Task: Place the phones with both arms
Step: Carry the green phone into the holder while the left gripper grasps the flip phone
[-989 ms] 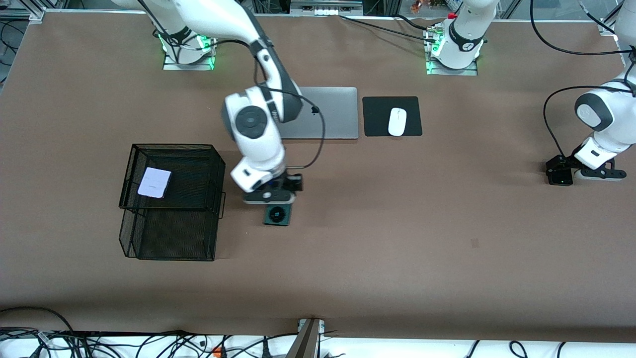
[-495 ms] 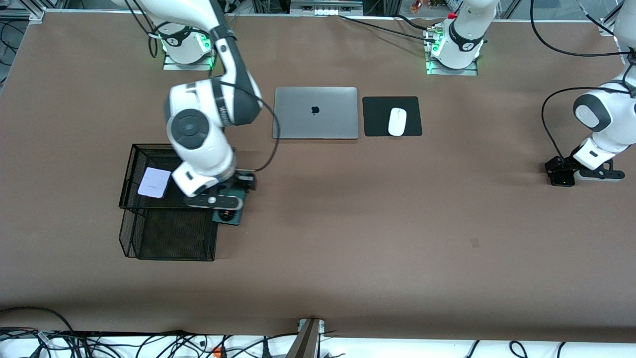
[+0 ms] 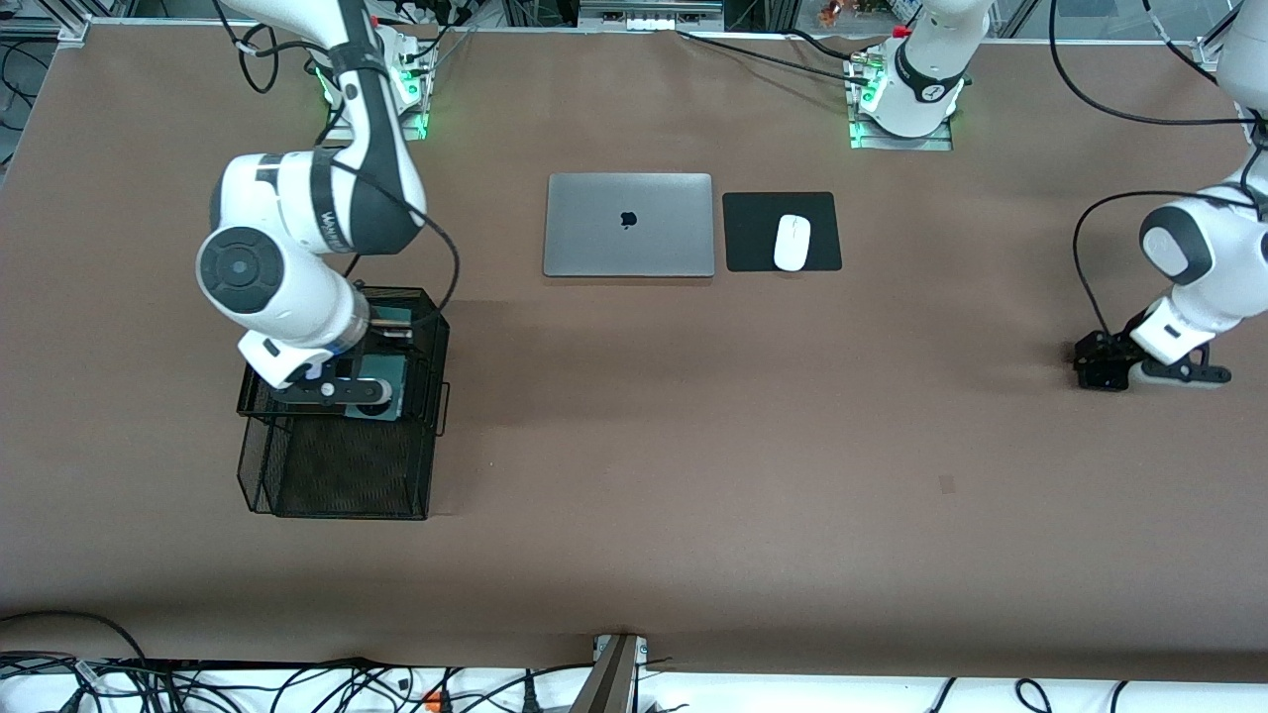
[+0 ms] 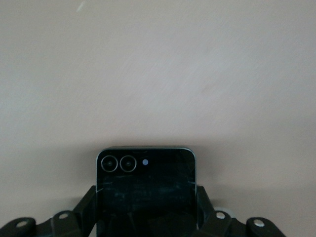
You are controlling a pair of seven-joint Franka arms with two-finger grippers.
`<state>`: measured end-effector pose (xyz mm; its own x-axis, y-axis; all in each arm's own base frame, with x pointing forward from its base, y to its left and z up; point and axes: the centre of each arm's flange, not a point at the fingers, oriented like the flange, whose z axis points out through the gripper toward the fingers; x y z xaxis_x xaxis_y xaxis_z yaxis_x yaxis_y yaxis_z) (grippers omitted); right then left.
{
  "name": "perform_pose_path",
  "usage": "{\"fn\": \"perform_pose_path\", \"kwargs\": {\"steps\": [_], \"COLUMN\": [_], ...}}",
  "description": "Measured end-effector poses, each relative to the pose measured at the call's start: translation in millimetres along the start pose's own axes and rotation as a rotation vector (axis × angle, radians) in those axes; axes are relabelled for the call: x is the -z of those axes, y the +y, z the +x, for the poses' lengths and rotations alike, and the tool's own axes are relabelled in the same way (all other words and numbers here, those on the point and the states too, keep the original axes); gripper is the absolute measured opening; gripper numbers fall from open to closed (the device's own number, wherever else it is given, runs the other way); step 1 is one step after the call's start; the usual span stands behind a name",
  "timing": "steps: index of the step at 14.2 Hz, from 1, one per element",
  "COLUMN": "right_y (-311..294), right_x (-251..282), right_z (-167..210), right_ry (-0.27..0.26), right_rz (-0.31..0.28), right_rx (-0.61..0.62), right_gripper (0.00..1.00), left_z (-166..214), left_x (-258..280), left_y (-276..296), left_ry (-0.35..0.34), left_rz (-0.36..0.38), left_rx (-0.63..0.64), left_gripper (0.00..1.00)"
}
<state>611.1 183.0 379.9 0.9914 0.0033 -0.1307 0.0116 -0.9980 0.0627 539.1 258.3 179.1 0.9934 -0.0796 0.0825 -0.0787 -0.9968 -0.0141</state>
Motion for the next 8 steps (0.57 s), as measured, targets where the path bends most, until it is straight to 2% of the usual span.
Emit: {"fn": "perform_pose_path", "kwargs": {"steps": [5, 8], "right_y": [30.9, 33.4], "right_x": [-37.0, -45.8], "right_z": [-20.3, -28.2], "right_ry": [-0.007, -0.021], "right_rz": [0.042, 0.053], "right_rx": [-0.001, 0.0], "right_gripper": [0.81, 0.81], "left_z": [68.4, 100.9], "left_x": [24.6, 21.1], "left_y": [69.5, 161.8], "left_ry": [-0.009, -0.007], "left_rz": [-0.003, -0.019], "left_rx": [0.062, 0.112], "left_gripper": [0.8, 0.8]}}
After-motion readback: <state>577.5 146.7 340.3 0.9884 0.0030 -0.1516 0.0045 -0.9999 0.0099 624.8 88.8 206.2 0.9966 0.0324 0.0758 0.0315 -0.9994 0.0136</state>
